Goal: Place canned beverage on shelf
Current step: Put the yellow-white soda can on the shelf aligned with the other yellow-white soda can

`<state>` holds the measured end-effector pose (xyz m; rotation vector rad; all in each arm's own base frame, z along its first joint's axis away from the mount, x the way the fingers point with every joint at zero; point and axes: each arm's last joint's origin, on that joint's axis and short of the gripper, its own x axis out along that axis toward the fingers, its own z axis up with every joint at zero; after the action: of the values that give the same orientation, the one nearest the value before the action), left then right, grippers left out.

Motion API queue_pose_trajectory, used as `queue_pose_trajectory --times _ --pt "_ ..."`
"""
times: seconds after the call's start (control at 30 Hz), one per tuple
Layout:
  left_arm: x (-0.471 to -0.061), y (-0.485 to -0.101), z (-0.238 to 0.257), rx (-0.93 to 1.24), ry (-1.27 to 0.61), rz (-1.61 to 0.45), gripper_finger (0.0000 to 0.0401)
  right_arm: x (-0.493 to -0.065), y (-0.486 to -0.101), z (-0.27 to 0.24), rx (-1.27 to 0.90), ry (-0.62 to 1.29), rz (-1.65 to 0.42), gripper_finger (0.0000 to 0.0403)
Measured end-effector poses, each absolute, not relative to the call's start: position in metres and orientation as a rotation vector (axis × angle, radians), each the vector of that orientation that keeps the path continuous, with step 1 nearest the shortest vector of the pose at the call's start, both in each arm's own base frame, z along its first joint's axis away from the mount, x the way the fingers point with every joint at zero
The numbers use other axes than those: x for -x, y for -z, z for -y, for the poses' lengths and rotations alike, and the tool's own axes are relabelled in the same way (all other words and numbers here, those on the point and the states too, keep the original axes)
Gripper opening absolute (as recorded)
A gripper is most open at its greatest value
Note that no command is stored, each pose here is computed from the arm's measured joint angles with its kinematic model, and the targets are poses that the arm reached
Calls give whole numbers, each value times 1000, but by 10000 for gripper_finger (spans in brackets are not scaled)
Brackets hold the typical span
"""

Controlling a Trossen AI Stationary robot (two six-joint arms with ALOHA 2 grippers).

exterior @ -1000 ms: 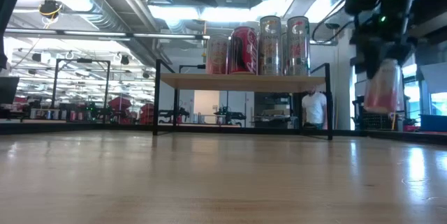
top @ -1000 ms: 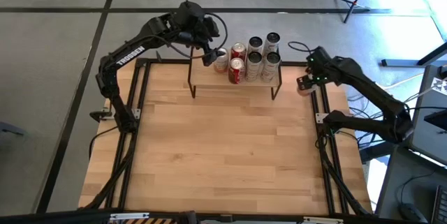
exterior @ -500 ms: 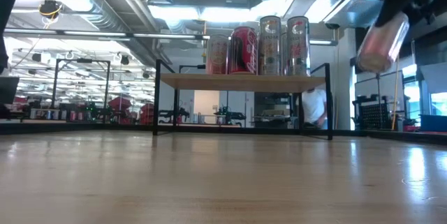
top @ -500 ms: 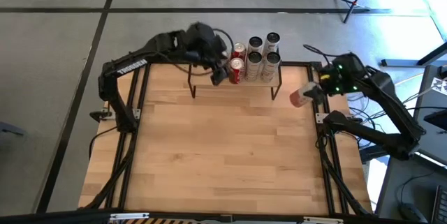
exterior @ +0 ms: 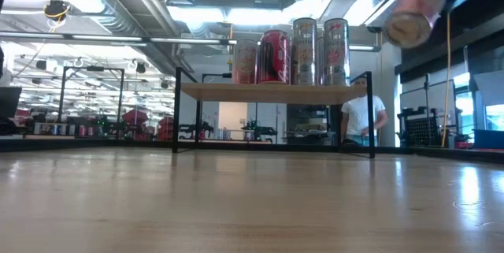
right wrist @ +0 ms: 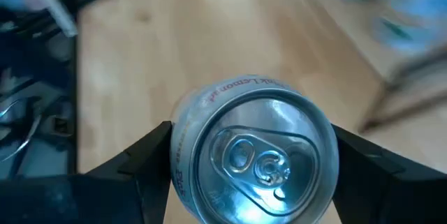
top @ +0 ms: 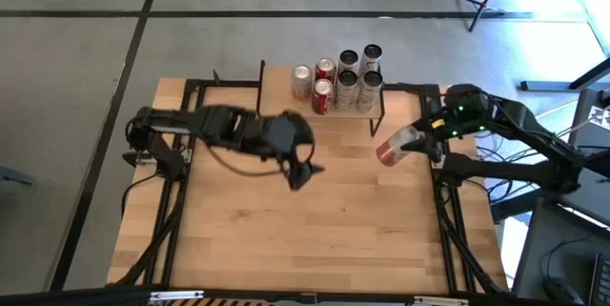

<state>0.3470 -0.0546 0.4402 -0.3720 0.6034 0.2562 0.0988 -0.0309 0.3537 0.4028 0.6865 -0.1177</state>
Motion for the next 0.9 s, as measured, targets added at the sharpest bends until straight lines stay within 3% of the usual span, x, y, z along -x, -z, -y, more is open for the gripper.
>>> queue_pose_trajectory --times 0.37,0.67,0.9 --pt "-322 -432 114 265 -293 -672 370 -178 -339 6 -329 58 -757 279" --pt "-296 -416 127 143 -247 -939 370 -251 -291 -19 -265 101 -960 279" --pt "-292 -414 128 81 -210 -988 370 -297 -258 -35 -88 154 -1097 279"
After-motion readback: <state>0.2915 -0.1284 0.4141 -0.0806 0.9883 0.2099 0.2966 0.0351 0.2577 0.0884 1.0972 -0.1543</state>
